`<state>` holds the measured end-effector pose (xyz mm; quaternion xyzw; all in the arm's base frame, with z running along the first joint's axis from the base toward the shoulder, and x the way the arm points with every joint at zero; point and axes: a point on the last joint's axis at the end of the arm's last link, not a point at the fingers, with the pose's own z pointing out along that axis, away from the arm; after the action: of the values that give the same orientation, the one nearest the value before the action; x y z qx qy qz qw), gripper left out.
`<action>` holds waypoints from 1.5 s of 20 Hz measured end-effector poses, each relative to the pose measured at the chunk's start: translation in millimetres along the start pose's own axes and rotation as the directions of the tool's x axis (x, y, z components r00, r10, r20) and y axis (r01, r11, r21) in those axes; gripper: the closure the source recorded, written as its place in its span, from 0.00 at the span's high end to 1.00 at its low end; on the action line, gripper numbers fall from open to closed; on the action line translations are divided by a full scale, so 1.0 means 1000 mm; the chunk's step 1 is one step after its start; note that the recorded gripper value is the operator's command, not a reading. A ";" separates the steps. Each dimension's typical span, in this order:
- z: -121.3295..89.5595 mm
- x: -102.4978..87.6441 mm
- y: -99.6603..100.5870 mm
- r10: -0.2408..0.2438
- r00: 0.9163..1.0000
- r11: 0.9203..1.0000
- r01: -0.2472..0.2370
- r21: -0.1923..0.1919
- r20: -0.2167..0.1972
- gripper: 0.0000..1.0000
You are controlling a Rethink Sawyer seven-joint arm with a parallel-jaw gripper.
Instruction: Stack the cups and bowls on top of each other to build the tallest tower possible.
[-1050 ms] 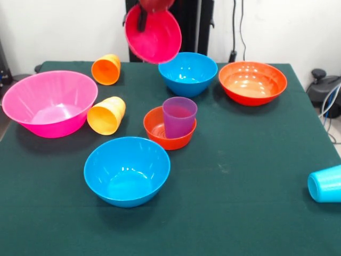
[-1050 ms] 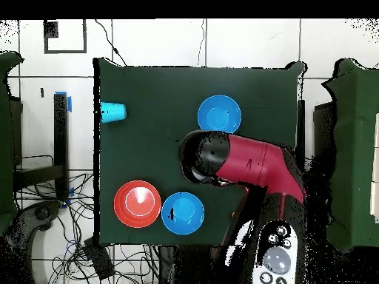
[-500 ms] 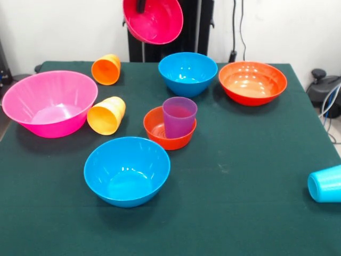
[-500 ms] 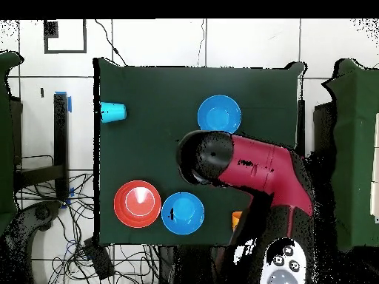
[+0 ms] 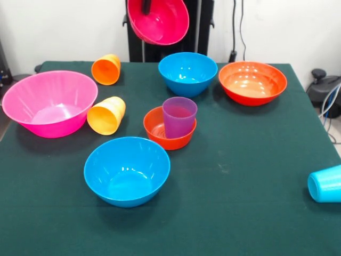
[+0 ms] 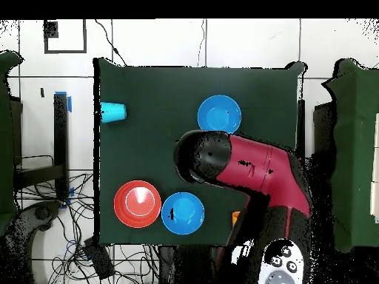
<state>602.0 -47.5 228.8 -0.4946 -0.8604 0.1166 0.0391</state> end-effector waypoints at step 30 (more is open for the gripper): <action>0.055 0.041 0.037 -0.049 0.998 0.997 0.051 -0.059 0.037 0.00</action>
<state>602.8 -3.5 164.6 -0.4719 -0.8761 0.0984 0.0121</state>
